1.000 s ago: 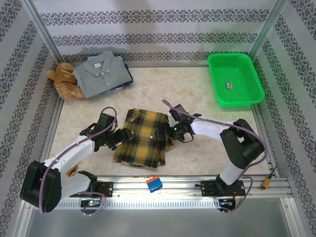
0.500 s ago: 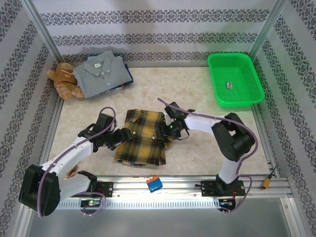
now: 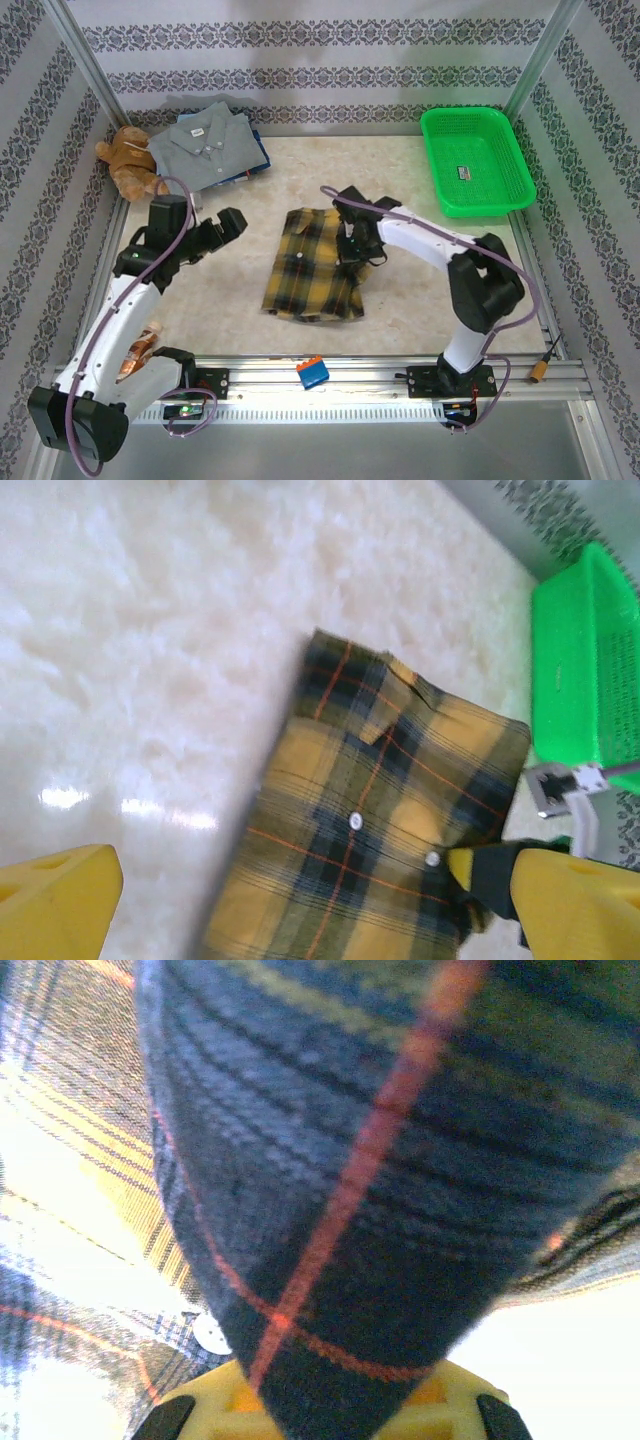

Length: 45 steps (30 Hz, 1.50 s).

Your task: Fold and stack the long sleeve shirts

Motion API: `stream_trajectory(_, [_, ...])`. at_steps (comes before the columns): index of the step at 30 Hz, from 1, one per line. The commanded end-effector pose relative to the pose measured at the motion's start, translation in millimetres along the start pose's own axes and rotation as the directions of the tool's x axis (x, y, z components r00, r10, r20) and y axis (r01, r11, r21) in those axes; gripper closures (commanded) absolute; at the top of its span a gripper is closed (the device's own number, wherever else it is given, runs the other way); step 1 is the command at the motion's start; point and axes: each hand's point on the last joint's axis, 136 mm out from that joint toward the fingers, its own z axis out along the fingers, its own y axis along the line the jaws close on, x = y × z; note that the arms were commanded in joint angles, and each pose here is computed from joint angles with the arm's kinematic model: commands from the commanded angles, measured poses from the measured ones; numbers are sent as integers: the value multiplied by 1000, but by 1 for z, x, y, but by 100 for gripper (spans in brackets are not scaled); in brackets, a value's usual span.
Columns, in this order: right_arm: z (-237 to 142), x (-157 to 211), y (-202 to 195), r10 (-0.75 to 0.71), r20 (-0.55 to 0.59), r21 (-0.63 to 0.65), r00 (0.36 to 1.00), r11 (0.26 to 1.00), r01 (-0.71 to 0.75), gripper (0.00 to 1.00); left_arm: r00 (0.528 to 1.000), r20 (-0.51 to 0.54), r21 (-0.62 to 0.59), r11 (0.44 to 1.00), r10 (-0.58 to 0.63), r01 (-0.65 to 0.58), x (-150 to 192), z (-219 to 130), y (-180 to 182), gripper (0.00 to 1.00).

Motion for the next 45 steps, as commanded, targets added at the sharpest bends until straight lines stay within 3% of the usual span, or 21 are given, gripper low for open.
stream_trajectory(1, [-69,-14,-59,-74,101,250,992,967,47,100,996,27,-40,996,85,-84,-20,-12,-2,0])
stream_trajectory(8, [-182,-39,-122,-209,274,507,939,861,43,100,990,108,3,996,88,-88,-56,-23,-21,0])
stream_trajectory(13, [-224,-48,-130,-399,182,672,899,717,182,100,994,90,28,997,67,-70,-57,-13,-23,0])
stream_trajectory(17, [-200,-52,-102,-552,22,717,834,590,372,100,997,65,43,998,44,-47,-50,-4,-19,0])
stream_trajectory(20, [-182,-51,-88,-596,-44,711,801,545,444,100,998,55,41,998,35,-38,-46,-2,-16,0])
stream_trajectory(21, [-165,-49,-78,-620,-99,700,778,512,498,100,998,51,40,999,32,-34,-45,0,-15,0])
stream_trajectory(23, [-76,-28,-33,-672,-339,583,658,399,708,100,1000,17,25,1000,12,-12,-30,8,-3,0])
stream_trajectory(24, [-57,-23,-20,-683,-383,558,622,366,745,100,1000,6,13,1000,12,-12,-26,8,2,0])
stream_trajectory(26, [-29,-12,10,-711,-418,506,566,335,795,100,1000,-2,-19,1000,14,-14,-21,5,9,0])
stream_trajectory(30, [7,13,83,-790,-382,413,479,317,854,100,1000,3,-47,999,15,-15,-16,-1,17,0])
stream_trajectory(33, [22,28,114,-815,-395,393,424,267,880,100,1000,14,-71,997,-4,5,-14,-5,25,0])
stream_trajectory(37, [18,25,117,-811,-385,423,440,269,865,100,999,48,-77,997,-12,16,-19,-13,27,0])
stream_trajectory(42, [3,27,119,-813,-307,403,495,360,841,100,996,89,-63,998,-17,22,-30,-22,24,0])
stream_trajectory(45, [-7,13,99,-776,-308,445,551,394,804,100,996,91,-27,999,-23,26,-36,-21,15,0])
